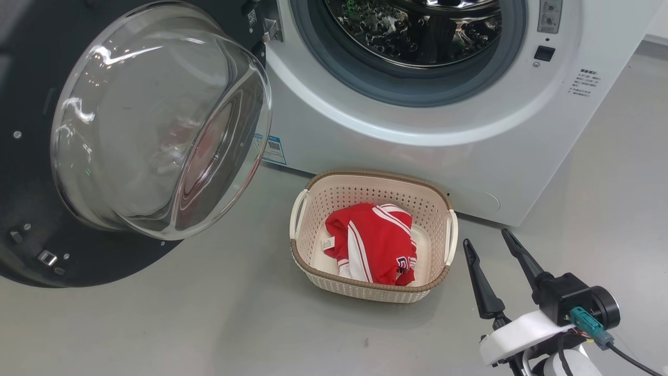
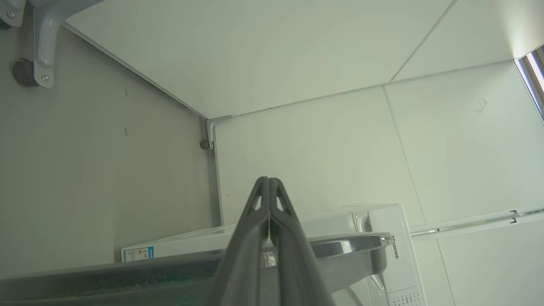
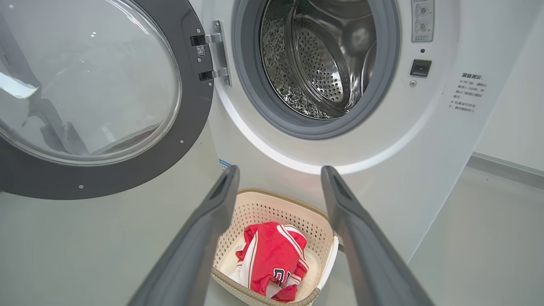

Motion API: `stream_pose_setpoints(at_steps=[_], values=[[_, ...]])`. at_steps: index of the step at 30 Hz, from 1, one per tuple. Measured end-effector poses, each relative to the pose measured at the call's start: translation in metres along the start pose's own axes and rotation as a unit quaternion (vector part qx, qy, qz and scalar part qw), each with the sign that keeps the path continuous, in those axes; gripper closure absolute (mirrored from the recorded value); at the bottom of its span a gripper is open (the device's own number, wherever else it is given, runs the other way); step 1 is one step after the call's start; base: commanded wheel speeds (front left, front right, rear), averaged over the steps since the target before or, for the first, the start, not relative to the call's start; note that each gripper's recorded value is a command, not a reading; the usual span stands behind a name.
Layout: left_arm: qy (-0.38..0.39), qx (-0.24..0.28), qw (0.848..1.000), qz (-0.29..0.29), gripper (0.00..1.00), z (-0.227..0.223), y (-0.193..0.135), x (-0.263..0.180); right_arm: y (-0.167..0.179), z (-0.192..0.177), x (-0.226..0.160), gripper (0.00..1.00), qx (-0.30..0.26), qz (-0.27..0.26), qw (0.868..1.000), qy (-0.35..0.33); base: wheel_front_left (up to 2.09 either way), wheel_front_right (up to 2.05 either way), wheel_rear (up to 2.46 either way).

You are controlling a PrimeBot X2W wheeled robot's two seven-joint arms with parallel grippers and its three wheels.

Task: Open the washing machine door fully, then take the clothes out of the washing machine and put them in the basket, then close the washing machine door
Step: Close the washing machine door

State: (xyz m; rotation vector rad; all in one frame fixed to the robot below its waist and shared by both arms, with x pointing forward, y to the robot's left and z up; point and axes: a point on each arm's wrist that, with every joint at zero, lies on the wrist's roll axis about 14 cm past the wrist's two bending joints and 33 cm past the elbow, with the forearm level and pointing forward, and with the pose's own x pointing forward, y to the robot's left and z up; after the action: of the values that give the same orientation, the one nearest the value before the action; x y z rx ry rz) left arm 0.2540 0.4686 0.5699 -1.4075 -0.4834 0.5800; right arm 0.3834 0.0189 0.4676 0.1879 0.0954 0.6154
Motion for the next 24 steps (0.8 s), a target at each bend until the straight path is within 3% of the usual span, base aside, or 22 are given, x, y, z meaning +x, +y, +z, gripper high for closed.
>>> stream_pose_setpoints(at_steps=[15,24], values=[[0.11,0.006,0.993,0.049,1.0,-0.04,0.027,0.004,-0.005,-0.002,-0.001,0.0,0.0,-0.005,1.0,0.002,0.0,0.0,0.0],[0.169,0.015,0.985,0.043,1.0,-0.057,0.022,0.004,-0.005,0.0,0.0,0.0,-0.001,-0.005,1.0,0.001,0.0,0.0,0.0]])
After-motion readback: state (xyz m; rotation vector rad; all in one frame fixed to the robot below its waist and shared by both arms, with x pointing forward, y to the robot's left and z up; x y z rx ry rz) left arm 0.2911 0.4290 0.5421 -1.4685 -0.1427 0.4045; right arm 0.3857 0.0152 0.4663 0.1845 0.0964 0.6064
